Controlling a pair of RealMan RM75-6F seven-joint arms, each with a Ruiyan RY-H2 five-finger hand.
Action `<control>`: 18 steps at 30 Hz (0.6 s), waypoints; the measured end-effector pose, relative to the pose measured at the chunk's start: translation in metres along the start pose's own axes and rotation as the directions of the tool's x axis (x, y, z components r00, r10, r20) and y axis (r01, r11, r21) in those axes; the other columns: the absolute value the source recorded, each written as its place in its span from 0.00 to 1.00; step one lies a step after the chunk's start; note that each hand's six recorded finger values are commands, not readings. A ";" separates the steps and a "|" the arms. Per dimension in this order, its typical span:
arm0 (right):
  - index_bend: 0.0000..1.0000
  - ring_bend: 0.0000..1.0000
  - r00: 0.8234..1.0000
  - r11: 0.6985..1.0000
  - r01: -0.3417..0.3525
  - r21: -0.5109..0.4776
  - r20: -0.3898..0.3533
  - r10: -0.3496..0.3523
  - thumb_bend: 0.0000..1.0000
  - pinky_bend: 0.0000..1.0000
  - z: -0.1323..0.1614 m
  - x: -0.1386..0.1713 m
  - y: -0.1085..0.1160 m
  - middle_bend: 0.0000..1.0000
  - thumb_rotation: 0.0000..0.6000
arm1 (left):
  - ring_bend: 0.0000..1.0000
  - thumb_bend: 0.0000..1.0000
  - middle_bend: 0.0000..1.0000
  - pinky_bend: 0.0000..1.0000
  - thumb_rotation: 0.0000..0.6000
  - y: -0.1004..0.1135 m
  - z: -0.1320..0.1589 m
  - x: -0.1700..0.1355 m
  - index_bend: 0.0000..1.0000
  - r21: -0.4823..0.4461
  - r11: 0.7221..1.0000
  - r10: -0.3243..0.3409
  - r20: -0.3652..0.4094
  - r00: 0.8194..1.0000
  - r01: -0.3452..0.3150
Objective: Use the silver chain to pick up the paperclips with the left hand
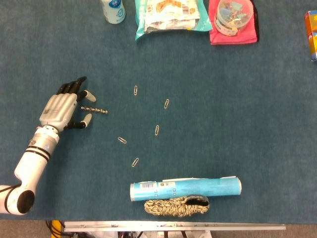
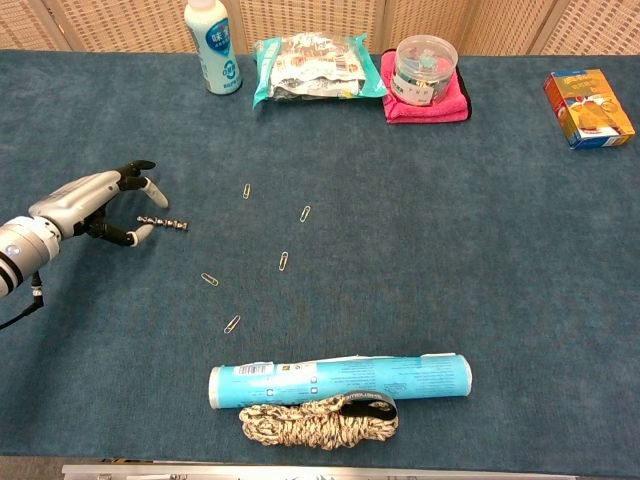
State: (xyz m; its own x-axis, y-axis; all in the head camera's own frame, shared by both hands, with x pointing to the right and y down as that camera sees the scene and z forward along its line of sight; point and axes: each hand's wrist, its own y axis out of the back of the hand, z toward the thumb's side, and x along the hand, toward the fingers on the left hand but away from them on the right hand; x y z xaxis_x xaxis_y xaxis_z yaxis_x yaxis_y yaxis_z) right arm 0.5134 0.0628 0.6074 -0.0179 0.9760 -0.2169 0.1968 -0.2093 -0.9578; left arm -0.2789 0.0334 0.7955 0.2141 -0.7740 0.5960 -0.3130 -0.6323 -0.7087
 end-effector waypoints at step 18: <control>0.00 0.03 1.000 1.000 -0.001 -0.002 0.004 0.001 0.00 0.22 -0.001 0.000 -0.001 0.06 1.00 | 0.00 0.18 0.00 0.04 1.00 0.002 -0.002 -0.004 0.30 -0.048 0.999 -0.019 0.016 1.000 0.020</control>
State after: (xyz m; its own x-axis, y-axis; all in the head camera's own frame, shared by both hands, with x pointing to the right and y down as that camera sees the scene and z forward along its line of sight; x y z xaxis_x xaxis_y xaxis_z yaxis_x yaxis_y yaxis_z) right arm 0.5138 0.0630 0.6084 -0.0219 0.9755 -0.2190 0.1987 -0.2104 -0.9572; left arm -0.2818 0.0351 0.7926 0.2350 -0.7622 0.6032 -0.3524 -0.6451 -0.6779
